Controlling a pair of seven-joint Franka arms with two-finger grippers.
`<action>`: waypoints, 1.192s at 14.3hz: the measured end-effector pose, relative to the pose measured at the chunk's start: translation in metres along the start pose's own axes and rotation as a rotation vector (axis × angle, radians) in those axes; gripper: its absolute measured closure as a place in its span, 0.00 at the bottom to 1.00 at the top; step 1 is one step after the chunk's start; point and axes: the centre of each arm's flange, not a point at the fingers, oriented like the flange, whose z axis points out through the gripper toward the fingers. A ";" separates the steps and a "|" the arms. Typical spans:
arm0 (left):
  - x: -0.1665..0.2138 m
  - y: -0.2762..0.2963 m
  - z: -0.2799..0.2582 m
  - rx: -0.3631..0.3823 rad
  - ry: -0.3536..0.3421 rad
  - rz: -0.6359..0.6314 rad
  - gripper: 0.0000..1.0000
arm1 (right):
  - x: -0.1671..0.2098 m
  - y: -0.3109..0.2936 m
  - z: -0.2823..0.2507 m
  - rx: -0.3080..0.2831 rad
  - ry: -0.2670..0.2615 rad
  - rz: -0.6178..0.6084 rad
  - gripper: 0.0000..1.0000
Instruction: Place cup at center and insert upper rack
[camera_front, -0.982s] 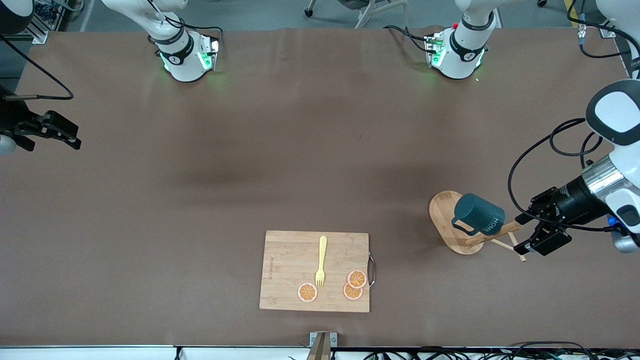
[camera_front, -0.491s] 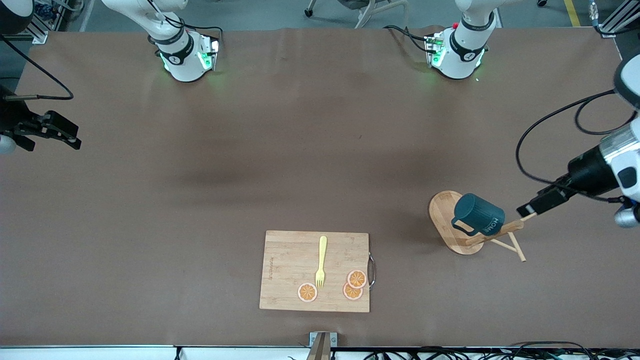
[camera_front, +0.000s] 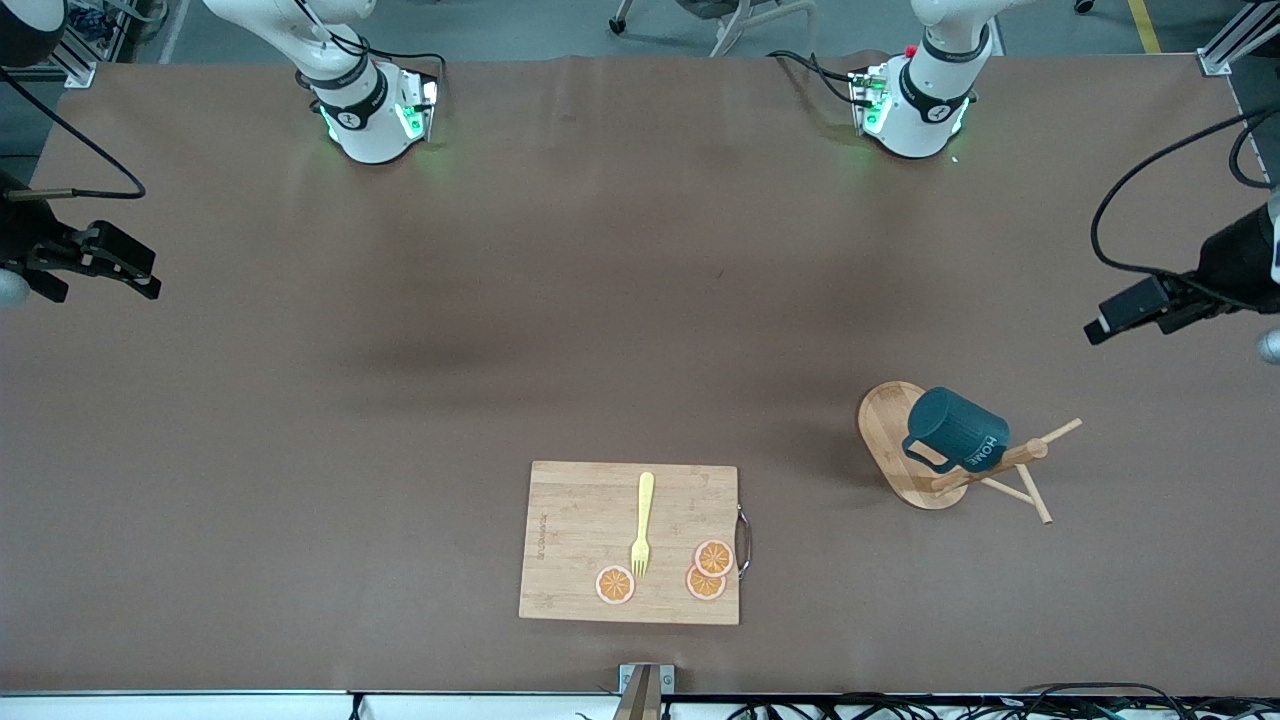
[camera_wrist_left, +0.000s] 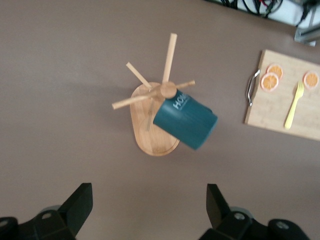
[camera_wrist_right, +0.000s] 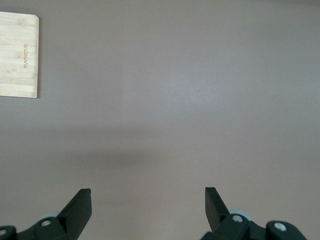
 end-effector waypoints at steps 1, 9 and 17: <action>-0.007 0.002 -0.006 0.007 -0.006 0.036 0.00 | -0.001 0.000 0.001 0.000 -0.007 0.000 0.00; -0.025 0.013 -0.028 0.022 0.013 0.115 0.00 | -0.006 0.006 0.007 0.002 -0.052 0.012 0.00; -0.027 0.024 -0.028 0.016 0.014 0.137 0.00 | -0.025 0.014 0.013 0.005 -0.071 0.029 0.00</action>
